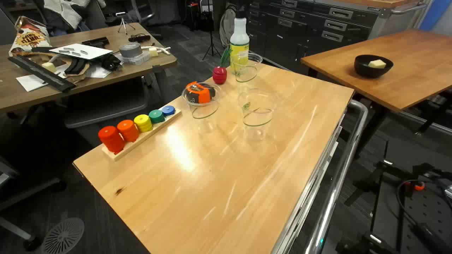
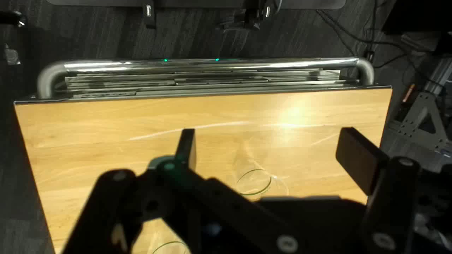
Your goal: Stack the cups together
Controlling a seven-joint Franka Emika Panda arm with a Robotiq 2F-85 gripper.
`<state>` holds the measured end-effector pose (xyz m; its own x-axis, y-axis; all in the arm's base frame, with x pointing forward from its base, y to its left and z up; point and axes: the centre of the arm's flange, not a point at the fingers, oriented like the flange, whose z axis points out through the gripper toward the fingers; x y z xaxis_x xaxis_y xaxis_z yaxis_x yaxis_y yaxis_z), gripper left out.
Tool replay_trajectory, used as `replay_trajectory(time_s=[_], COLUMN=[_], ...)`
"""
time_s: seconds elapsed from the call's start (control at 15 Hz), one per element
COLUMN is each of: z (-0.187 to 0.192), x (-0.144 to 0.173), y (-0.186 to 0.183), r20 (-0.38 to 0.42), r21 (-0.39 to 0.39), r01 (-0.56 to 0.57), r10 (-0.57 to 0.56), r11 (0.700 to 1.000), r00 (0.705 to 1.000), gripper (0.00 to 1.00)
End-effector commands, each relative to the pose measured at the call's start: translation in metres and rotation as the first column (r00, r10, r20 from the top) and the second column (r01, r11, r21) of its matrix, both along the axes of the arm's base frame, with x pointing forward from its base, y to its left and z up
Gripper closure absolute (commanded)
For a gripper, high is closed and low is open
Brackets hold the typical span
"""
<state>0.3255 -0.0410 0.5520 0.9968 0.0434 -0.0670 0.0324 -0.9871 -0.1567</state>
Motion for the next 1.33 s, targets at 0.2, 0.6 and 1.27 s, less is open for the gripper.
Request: replay_trajectory(time_s=[0.2, 0.6, 1.27], z=[0.008, 0.005, -0.044], x=[0.000, 0.024, 0.183], y=[-0.001, -0.007, -0.038], r20=[0.021, 0.021, 0.071], r21=[-0.002, -0.024, -0.087], r01=[0.001, 0.039, 0.121], r10=[-0.001, -0.038, -0.115], r11=[1.000, 0.999, 0.989], r00=[1.000, 0.999, 0.991], gripper=[0.00, 0.00, 0.00])
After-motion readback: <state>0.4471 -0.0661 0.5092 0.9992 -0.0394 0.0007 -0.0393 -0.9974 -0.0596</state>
